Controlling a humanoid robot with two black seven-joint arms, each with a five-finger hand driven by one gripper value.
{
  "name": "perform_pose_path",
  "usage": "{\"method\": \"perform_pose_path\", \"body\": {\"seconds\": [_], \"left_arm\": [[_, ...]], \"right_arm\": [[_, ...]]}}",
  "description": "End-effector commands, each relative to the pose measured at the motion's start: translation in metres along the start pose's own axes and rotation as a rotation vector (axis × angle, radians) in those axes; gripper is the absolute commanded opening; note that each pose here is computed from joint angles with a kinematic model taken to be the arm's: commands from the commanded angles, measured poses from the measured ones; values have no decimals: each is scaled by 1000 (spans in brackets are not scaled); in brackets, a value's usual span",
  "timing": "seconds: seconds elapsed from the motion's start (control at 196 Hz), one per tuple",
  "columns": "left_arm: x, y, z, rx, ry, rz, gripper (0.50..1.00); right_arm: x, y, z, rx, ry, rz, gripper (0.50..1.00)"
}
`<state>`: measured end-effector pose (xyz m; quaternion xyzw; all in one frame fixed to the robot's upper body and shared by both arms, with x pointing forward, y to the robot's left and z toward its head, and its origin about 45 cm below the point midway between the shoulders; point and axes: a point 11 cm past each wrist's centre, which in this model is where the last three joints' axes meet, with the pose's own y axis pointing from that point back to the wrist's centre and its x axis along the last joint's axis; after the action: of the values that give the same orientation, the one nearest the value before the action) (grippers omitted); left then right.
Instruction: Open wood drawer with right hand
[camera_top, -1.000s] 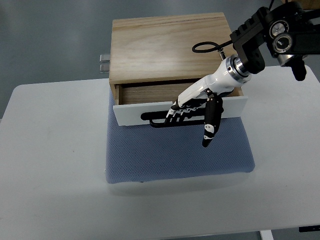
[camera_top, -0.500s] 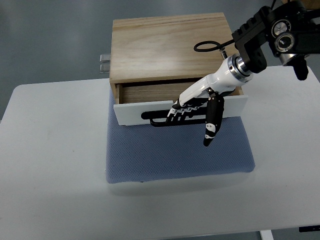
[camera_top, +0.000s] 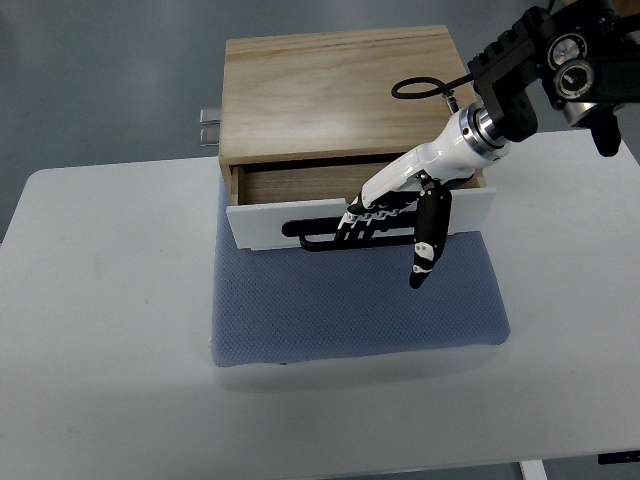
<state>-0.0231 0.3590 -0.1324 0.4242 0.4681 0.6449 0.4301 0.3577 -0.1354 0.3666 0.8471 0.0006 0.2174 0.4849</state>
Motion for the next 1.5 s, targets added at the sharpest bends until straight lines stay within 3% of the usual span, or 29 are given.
{"method": "perform_pose_path", "body": {"seconds": [0.0,0.882,1.193,1.382,1.494], "left_arm": [[0,0,0,0,0,1,1000],[0,0,0,0,0,0,1000],[0,0,0,0,0,0,1000],[0,0,0,0,0,0,1000],[0,0,0,0,0,0,1000]], "right_arm": [[1,1,0,-3,1,3,940],[2,-8,5,-25,-9,47,940],[22,32,-23,18,53,91,942],[46,65,-61,199,29,207,944],[70,79,-57,312,-106,278,942]]}}
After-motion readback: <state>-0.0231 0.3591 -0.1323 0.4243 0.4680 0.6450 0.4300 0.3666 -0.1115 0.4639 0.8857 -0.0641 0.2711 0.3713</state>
